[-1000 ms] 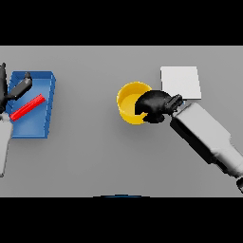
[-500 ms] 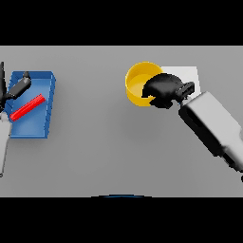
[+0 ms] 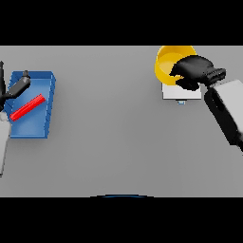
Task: Pick up the red beaker and tilt it to pour out 1 green nut into yellow bowl. Pick up the yellow bowl and place it on the metallic measuring scale.
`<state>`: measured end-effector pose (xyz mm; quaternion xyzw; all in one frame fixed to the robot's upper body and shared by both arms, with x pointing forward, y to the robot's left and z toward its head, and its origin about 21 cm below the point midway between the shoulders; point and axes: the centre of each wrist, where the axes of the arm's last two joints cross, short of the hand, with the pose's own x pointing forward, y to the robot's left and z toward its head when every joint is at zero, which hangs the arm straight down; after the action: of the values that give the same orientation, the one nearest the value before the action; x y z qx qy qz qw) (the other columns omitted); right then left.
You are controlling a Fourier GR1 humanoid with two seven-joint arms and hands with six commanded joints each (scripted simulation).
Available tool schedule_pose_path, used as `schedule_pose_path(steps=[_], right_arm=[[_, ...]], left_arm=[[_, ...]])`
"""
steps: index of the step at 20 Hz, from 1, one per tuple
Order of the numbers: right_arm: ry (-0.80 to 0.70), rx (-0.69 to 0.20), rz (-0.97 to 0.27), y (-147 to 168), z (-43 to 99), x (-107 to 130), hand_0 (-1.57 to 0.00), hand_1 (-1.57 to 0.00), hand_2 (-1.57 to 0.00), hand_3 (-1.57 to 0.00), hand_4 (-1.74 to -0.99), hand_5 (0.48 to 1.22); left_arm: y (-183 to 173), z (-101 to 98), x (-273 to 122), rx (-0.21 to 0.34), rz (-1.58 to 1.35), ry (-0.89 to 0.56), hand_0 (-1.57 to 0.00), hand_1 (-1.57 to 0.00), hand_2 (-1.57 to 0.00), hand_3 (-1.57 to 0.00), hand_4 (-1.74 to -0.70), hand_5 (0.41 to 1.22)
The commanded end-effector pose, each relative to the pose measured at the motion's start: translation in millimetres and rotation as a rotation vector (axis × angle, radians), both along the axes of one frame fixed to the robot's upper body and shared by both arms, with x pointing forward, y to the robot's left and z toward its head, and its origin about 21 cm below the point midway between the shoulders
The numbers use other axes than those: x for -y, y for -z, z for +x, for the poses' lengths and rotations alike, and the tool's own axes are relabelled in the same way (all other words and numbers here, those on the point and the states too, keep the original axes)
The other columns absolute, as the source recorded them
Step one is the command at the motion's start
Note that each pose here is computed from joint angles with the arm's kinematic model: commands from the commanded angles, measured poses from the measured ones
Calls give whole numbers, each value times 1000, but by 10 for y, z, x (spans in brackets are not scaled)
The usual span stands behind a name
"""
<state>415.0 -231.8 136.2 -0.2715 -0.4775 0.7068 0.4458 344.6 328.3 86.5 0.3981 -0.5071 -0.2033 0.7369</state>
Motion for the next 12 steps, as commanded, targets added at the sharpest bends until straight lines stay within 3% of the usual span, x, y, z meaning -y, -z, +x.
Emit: schedule_pose_path(steps=[1, 7, 12], right_arm=[[23, -5, 1, 39, 34, 21, -1571, -1571, -1508, -1171, -1741, 1221], [105, -7, -4, 268, 148, 353, -1571, -1571, -1425, -1315, -1741, 1221], [134, -30, 12, 451, 171, 377, -1571, -1571, -1379, -1331, -1741, 1221]], left_arm=[[-13, 5, -11, -2, -1, -3, 1, 1, 1, 1, -731, 696], [-6, -17, -43, 0, 7, -8, 1, 1, 1, 1, -724, 681], [-3, 2, -26, -10, 1, -3, 1, 1, 1, 1, -725, 676]])
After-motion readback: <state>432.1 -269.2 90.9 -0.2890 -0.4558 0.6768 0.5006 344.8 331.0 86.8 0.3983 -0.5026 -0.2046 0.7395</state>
